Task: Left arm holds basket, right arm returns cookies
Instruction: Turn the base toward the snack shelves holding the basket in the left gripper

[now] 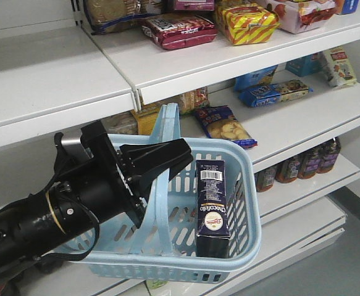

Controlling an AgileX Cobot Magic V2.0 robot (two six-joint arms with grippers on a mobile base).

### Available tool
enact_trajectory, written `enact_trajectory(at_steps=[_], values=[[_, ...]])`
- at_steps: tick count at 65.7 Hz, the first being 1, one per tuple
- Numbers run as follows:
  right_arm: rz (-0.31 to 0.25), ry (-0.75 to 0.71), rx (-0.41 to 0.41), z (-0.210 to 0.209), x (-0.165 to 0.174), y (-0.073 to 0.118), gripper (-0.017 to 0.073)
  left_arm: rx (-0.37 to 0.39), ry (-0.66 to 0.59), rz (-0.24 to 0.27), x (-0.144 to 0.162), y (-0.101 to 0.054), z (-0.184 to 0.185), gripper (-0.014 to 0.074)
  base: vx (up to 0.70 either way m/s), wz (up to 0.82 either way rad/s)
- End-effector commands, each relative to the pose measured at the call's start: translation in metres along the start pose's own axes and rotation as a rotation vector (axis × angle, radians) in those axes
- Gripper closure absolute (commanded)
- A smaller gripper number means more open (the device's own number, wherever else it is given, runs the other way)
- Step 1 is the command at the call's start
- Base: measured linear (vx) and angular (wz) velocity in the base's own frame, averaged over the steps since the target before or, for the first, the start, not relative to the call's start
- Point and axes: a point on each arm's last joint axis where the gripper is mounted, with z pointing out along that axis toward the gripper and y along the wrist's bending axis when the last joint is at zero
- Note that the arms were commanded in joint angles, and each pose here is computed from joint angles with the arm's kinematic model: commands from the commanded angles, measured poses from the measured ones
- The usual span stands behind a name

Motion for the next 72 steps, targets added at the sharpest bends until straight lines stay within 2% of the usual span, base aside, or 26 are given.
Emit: enact_trajectory(at_steps=[1, 72], values=[[-0.011, -0.069, 0.006, 0.0000, -0.0016, 0.0000, 0.0562, 0.181, 0.035, 0.009, 0.0060, -0.0298, 0.0005, 0.0594, 0.02, 0.24], [-0.011, -0.069, 0.006, 0.0000, -0.0016, 0.0000, 0.0562, 0.181, 0.035, 0.009, 0.0060, -0.0298, 0.0005, 0.0594, 0.02, 0.25]])
